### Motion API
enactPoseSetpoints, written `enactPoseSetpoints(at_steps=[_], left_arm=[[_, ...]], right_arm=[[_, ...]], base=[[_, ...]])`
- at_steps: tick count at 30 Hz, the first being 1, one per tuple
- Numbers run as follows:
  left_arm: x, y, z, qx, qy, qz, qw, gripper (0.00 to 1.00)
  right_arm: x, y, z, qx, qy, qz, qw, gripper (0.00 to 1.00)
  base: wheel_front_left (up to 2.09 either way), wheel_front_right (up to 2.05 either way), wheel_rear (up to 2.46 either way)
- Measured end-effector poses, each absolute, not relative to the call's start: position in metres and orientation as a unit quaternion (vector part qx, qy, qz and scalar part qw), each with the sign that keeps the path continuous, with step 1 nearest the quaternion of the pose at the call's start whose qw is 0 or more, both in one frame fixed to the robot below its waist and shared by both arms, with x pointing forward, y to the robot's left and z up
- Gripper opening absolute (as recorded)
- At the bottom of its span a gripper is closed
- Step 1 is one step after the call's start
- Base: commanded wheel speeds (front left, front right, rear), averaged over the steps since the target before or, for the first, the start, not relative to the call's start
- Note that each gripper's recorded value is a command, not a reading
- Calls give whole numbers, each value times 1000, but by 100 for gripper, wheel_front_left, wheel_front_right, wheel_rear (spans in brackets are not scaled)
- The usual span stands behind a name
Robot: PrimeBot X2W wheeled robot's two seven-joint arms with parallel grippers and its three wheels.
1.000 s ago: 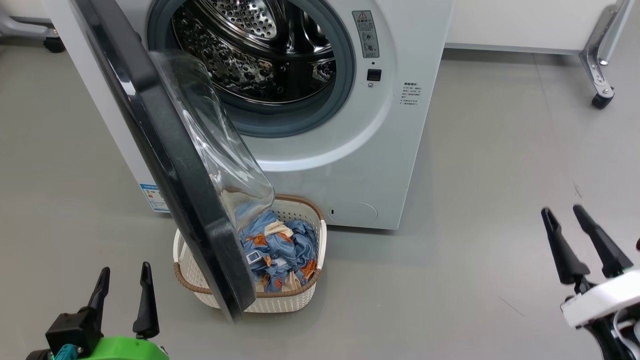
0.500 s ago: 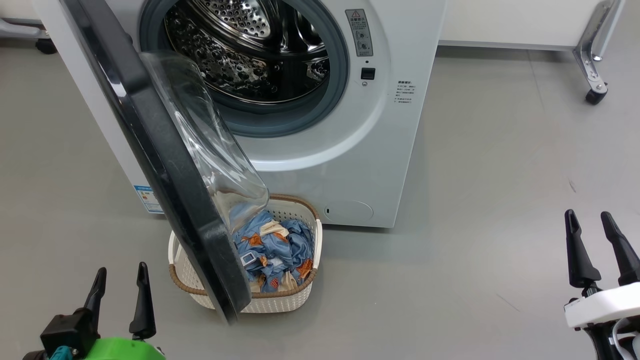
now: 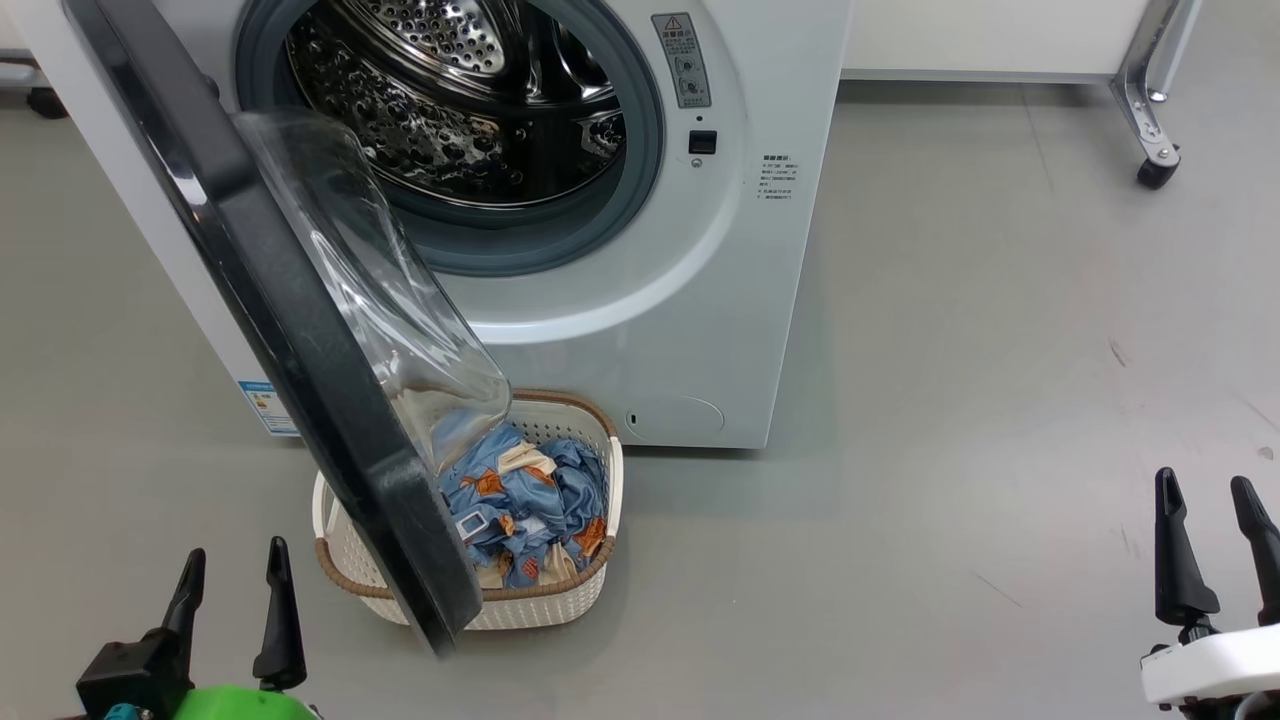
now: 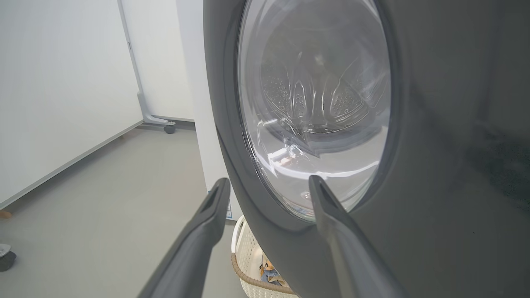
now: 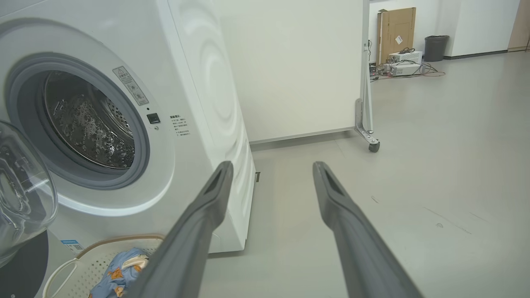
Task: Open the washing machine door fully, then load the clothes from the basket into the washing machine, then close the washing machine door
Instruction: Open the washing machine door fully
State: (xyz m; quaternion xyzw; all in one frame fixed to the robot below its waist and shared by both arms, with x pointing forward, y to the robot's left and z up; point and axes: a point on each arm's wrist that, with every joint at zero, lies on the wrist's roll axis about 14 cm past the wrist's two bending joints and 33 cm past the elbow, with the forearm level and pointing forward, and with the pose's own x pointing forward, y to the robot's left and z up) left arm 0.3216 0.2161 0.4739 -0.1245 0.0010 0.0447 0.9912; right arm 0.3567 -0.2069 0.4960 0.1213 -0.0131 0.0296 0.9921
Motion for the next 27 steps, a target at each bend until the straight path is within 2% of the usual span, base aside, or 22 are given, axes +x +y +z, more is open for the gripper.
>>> enactPoseSetpoints(at_steps=[27], left_arm=[[322,215,474,-125,1,43,991,100]], right_arm=[[343,-217,491,111,-17,-1,994,100]], base=[[0,0,0]])
